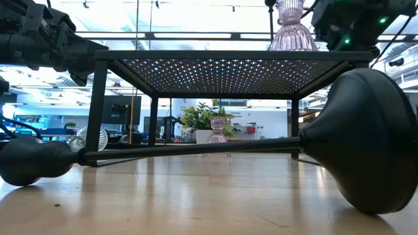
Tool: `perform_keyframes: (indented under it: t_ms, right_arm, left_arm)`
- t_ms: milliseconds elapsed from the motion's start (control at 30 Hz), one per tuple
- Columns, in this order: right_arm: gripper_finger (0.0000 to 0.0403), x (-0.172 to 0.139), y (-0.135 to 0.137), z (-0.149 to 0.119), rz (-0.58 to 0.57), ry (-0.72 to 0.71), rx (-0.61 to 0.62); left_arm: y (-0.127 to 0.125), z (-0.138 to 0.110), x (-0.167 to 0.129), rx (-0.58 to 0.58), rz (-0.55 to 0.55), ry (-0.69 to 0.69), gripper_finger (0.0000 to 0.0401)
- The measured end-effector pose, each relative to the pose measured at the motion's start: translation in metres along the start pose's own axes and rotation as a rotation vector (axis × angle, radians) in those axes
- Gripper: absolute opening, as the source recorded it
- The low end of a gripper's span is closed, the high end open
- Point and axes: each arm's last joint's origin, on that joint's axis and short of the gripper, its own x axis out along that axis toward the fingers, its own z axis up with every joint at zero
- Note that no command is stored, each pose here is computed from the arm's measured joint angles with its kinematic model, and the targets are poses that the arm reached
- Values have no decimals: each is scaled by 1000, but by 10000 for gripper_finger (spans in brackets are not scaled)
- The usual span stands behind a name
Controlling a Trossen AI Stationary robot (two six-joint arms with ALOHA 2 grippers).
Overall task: Pick & Place candle stick holders
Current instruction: Put the pink glass candle holder on the shelf
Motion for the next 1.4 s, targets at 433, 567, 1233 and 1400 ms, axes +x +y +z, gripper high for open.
perform_keyframes:
  t_ms: [433,567,1233,1400]
  right_arm:
    - [284,49,6,9,46,62,-57]
    - [284,75,5,3,131,50,-30]
    - [284,137,5,6,548,-118,29]
    - [284,155,18,-2,641,-124,34]
  left_arm:
    - [0,0,0,3,1,1,179]
    - [0,0,0,0,1,1,179]
    - [1,0,0,21,21,-3,179]
    - [1,0,0,20,20,-3,179]
